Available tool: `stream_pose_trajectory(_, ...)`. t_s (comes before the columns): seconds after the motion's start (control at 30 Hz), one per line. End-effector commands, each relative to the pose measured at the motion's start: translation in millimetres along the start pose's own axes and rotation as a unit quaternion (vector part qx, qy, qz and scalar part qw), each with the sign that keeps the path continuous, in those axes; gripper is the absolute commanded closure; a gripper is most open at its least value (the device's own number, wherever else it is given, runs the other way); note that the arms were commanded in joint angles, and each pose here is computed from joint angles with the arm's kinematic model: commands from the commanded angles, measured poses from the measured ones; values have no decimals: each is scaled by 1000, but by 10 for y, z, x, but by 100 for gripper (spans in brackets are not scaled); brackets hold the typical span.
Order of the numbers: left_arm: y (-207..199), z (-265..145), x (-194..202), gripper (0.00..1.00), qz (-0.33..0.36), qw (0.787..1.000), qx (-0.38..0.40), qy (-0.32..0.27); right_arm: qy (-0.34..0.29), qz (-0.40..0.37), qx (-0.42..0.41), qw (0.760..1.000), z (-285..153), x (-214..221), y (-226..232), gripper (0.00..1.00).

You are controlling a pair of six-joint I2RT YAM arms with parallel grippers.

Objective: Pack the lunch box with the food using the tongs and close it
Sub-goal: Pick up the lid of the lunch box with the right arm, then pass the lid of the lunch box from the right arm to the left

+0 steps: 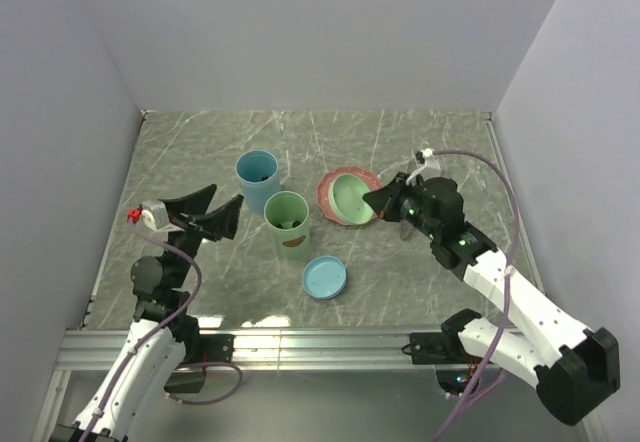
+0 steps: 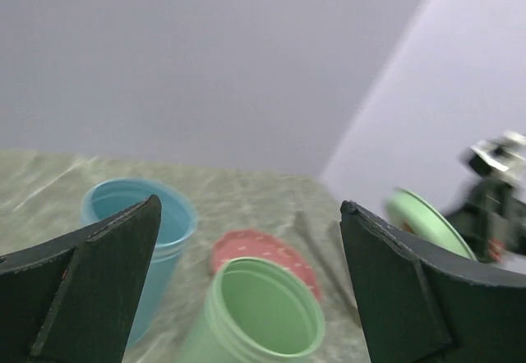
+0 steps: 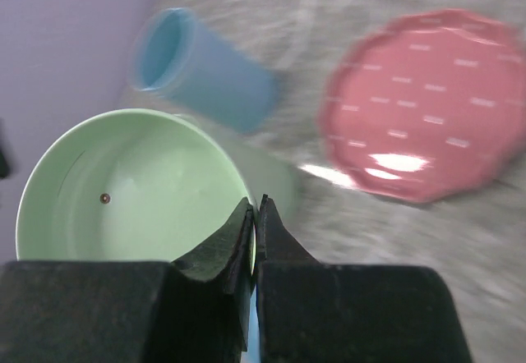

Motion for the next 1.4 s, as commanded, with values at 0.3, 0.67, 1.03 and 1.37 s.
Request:
stream_pose_trajectory(0.3,-686,-189,-219,7,20,949,308,-60,61,45,-371,926,-96,-384,1057,100)
stream_pose_trajectory(0.67,-1077,-105,-274,6,6,910,407,-78,112,48,-421,899,-161,-184,1131,100)
stream_pose_trajectory(1.03,-1397,136,-104,5,10,904,423,-61,121,40,-418,900,-191,-93,1112,100)
stream_pose_trajectory(1.37,-1498,326,-90,5,10,920,381,-86,124,32,-424,897,-288,-16,1063,100)
Point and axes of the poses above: each gripper's point midway between its finger pads, its own z axis out along the fingers, its own y axis along the line the jaws close on, x = y × z, the point moved 9 cm from there along -z, back along the fingers, and after that the axes turned 8 degrees about z, right-handed, at the moved point
